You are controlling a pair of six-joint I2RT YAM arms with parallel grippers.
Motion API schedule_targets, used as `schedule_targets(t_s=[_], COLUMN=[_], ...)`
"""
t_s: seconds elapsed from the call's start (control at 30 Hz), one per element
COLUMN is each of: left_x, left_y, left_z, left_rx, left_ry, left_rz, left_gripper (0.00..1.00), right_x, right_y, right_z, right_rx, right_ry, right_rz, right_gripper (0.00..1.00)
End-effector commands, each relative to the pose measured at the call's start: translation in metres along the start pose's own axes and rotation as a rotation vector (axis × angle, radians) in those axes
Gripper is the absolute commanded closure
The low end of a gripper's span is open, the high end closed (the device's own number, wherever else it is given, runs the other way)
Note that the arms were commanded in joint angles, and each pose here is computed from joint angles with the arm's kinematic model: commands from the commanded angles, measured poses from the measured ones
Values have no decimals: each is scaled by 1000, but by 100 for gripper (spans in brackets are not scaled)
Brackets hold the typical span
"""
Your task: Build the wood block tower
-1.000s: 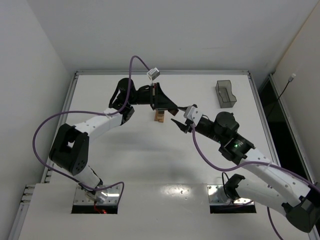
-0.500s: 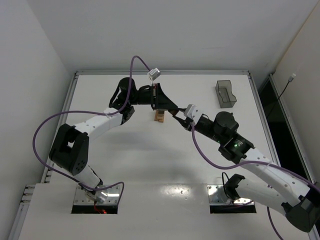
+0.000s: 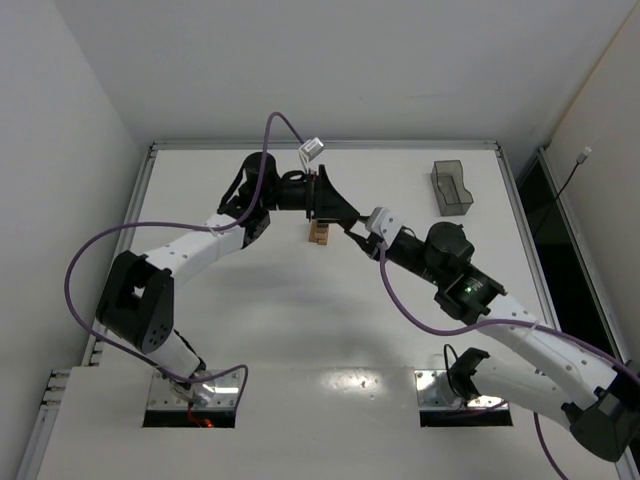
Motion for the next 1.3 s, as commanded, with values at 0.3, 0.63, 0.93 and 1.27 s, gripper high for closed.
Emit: schedule_targets(t_s=[0.3,0.63,0.93,1.27], left_x=[-46,-184,-221,-226], left_y=[-29,-72,-72,-66], left_z=[2,64,76,83], left_rx=[150,147,137,133], left_ry=[-292,-1024,-1252,-1294], left_rz=[-111,-313,-352,-361], left_gripper=[17,17,3,2], right_x=[-19,12,64,126], right_y=[-17,7,47,64], right_z=[4,-7,-38,-59], right_rx=[8,614,964,913], right_ry=[-24,211,557,718], right_rz=[-4,336,474,451], right_gripper=[100,100,100,100])
Point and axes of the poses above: each gripper's point midway between its finger pads, its own x axis out along the fingers, its own z axis along the line the jaws close on, y = z × x, the point moved 4 cm from there along -x, back along the fingers, and after that the axes turned 14 degrees about x, right-handed, at the moved point
